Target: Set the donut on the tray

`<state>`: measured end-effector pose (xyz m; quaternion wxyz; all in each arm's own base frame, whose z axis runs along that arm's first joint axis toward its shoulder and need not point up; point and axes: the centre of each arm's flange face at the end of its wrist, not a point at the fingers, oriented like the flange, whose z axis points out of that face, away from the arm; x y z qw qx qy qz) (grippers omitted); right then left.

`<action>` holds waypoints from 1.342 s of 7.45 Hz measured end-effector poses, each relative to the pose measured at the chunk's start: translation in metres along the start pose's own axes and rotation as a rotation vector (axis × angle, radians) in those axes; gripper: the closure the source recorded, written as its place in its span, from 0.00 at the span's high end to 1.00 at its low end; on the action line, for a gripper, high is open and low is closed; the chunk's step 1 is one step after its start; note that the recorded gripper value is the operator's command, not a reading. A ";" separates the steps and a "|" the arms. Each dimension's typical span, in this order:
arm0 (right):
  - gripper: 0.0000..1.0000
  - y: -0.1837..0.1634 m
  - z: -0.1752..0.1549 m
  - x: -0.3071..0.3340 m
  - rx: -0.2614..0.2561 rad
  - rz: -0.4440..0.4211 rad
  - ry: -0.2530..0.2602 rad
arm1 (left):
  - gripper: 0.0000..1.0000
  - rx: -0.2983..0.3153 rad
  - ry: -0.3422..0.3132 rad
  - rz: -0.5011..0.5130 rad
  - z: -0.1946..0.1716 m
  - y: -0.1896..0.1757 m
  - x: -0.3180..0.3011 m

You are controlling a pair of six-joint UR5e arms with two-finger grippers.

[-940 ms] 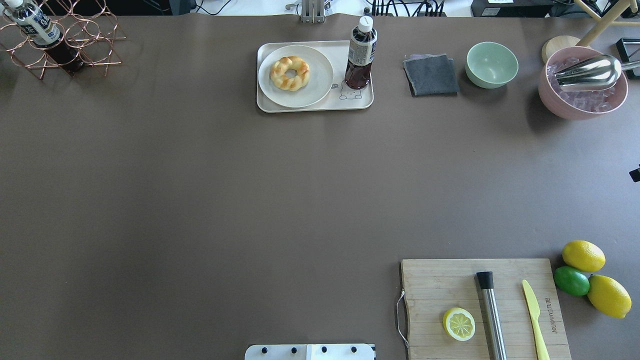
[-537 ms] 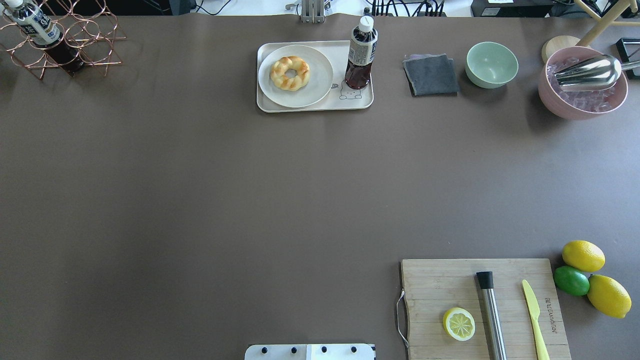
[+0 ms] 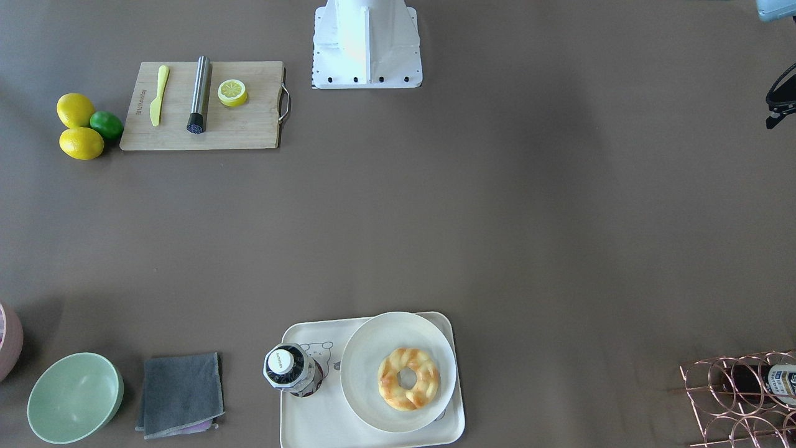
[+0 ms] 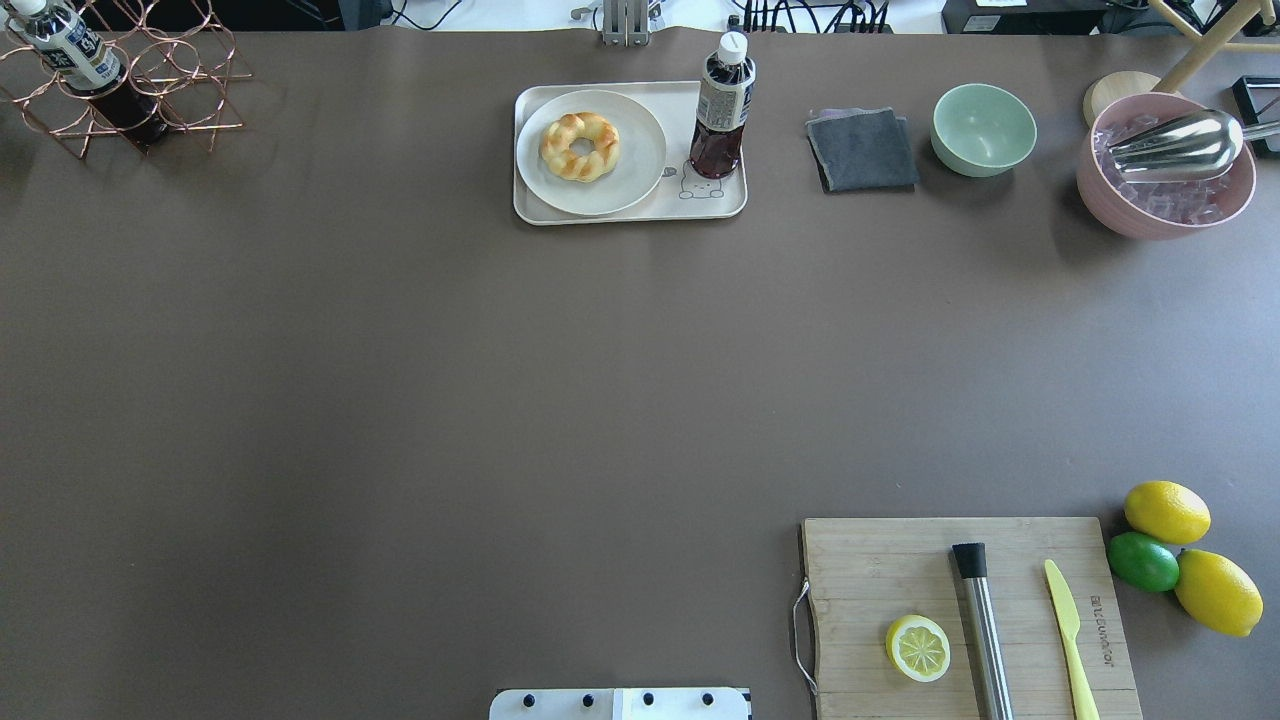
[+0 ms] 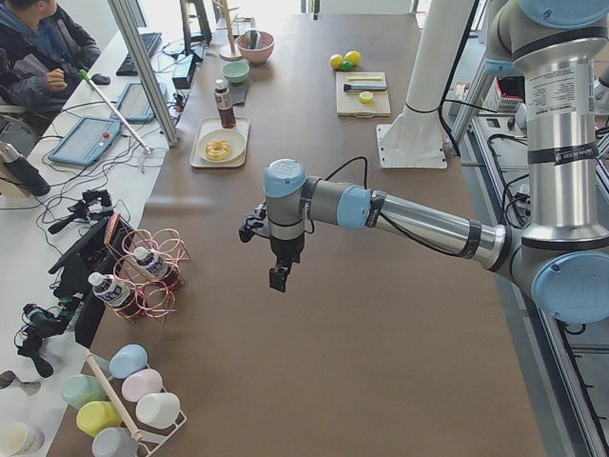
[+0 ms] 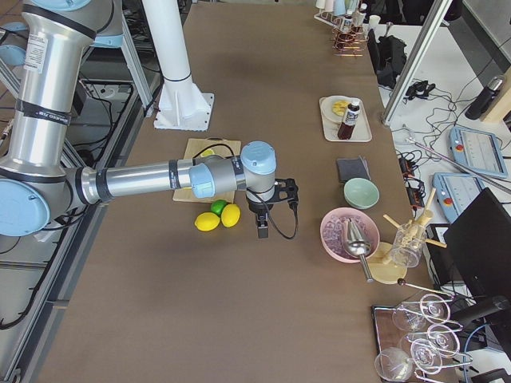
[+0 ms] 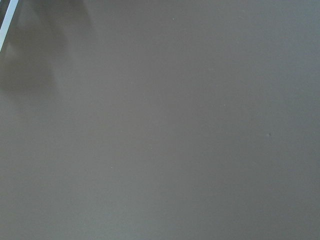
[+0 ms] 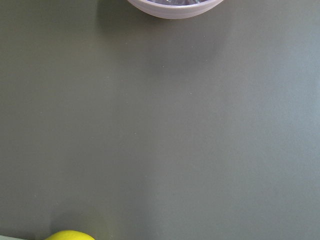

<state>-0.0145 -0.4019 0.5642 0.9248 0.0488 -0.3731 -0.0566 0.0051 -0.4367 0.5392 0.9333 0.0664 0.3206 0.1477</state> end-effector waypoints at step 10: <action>1.00 0.013 0.001 0.021 -0.006 0.009 0.006 | 0.98 0.035 -0.012 -0.042 -0.012 0.007 -0.022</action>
